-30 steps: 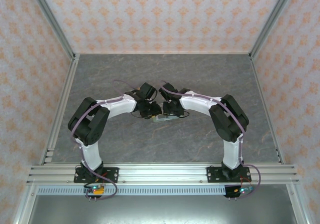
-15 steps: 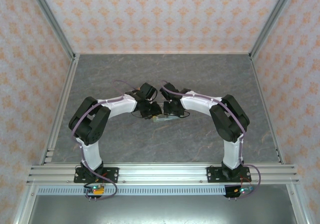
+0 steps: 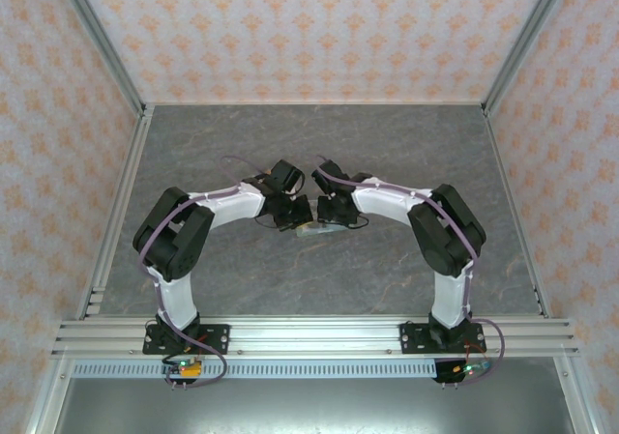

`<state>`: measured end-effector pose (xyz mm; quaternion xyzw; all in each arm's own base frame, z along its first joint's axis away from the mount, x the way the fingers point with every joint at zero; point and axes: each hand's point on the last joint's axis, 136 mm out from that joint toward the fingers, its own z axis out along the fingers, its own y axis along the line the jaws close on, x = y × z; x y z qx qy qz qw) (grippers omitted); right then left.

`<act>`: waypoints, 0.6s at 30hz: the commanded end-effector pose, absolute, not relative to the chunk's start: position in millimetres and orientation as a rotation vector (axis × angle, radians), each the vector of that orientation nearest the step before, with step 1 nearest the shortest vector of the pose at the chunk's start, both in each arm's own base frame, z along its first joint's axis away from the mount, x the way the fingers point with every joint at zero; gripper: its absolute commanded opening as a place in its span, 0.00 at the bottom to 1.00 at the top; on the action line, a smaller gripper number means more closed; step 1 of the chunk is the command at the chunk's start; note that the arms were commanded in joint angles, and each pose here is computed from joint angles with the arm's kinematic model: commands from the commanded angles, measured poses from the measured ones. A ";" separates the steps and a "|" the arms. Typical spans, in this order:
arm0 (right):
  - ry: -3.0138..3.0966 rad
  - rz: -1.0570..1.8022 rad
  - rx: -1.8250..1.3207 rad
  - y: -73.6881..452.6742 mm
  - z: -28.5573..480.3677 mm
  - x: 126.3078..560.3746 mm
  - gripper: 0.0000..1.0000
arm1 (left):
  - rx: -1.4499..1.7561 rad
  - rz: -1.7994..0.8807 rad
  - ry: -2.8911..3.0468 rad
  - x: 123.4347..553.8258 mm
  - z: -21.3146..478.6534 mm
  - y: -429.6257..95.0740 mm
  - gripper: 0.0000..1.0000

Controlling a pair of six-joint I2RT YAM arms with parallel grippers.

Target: Take the credit cards out of the card holder

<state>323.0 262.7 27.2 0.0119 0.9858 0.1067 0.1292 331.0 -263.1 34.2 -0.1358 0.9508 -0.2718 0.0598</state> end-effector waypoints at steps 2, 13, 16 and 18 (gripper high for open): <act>2.886 0.360 0.063 258.6 27.3 309.9 0.36 | -0.390 -0.823 2.817 333.8 47.7 -260.4 0.00; 2.701 0.472 0.085 251.5 88.4 312.4 0.42 | -0.344 -0.808 2.826 314.1 57.7 -248.5 0.00; 2.665 0.460 0.100 246.0 96.4 314.1 0.42 | -0.342 -0.926 2.791 318.4 64.8 -262.7 0.05; 2.647 0.447 0.115 242.1 99.8 314.5 0.42 | -0.348 -0.999 2.754 325.0 71.2 -272.3 0.14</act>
